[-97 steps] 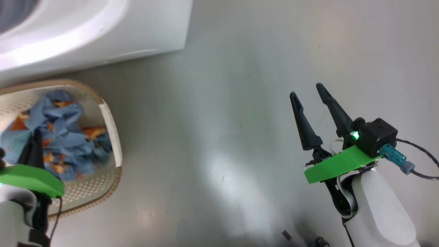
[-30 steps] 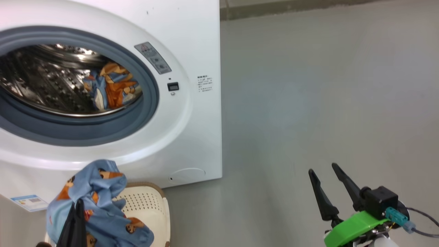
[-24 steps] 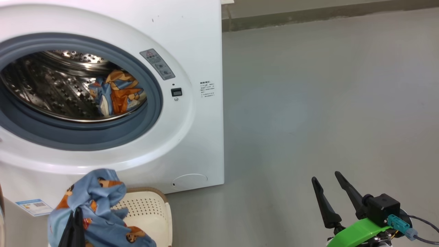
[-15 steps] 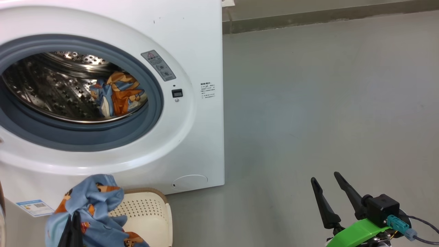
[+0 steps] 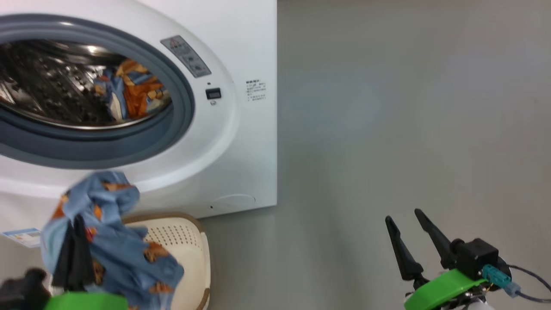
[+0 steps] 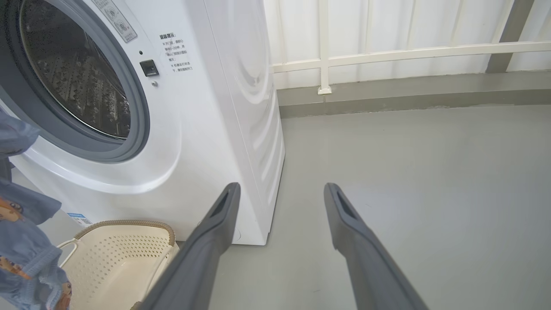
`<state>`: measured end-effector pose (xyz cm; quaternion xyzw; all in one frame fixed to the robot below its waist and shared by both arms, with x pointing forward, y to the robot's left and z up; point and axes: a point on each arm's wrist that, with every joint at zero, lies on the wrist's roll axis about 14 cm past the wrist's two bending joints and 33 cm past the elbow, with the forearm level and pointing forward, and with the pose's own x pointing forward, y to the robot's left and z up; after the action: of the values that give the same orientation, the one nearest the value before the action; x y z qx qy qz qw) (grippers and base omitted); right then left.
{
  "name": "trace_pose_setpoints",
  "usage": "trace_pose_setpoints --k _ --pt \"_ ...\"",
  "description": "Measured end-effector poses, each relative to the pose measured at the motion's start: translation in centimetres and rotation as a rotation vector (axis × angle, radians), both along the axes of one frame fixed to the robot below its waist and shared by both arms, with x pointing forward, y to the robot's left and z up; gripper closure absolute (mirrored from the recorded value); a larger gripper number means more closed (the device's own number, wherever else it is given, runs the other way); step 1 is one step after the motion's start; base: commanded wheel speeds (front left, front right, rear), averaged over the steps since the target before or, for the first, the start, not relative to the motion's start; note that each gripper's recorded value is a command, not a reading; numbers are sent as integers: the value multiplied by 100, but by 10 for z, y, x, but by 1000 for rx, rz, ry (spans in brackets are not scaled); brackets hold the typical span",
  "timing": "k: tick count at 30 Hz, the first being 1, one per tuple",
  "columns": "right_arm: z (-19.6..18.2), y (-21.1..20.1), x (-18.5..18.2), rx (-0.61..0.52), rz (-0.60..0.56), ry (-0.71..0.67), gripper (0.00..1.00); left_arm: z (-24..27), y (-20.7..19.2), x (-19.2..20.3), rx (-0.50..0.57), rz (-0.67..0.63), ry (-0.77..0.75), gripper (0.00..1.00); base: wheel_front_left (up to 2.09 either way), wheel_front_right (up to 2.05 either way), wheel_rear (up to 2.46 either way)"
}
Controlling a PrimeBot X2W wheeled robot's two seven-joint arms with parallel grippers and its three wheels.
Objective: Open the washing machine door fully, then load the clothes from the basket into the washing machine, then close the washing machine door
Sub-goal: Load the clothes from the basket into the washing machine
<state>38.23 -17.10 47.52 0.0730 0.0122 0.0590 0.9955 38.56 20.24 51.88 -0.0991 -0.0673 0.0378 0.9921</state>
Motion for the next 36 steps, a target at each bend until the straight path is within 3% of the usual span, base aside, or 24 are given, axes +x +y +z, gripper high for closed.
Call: trace_pose_setpoints --k 21,36 --pt "-46 -10 49 -8 -29 101 0 1 -16 176 91 -99 -66 100 0 0 0" --pt "-90 -13 65 -8 -45 196 0 -46 -29 281 94 -169 98 100 0 0 0"
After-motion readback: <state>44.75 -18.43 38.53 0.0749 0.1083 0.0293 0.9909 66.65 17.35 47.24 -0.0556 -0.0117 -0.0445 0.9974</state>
